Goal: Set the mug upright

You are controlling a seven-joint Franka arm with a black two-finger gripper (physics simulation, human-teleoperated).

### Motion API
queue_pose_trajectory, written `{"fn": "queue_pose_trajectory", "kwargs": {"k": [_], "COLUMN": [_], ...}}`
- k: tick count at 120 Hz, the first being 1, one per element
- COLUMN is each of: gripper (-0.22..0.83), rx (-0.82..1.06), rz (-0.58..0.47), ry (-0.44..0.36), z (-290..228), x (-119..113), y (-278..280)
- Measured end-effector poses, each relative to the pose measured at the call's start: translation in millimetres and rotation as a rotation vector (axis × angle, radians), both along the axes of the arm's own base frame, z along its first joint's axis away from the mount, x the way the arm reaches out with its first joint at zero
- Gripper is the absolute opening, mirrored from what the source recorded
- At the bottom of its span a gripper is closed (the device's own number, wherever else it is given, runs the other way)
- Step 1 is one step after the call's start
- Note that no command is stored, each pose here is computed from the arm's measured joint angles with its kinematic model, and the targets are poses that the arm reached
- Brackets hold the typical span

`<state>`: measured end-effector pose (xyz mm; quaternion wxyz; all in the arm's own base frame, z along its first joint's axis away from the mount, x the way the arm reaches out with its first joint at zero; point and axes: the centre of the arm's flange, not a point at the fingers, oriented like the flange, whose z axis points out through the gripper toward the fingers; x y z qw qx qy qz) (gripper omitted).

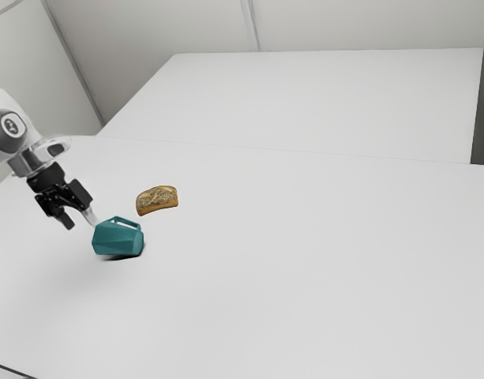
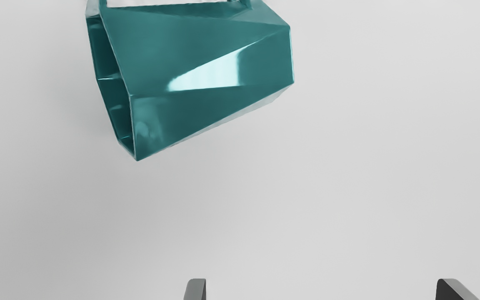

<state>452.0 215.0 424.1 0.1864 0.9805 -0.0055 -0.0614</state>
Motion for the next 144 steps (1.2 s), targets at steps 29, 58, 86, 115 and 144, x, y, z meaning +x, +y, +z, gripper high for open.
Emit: {"fn": "queue_pose_trajectory", "kwargs": {"k": [29,58,86,115,144], "gripper": [0.62,0.62,0.62,0.62,0.62], "rx": [-0.039,-0.084,-0.109,-0.145,-0.196], "rz": [-0.048,-0.058,-0.066,-0.105,-0.126], "ry": [-0.155,-0.242,-0.276,-0.302,-0.355], "z": [-12,-40,-65,-89,-96], "x": [9,10,-4,-2,1], "y": [13,33,59,61,57]}}
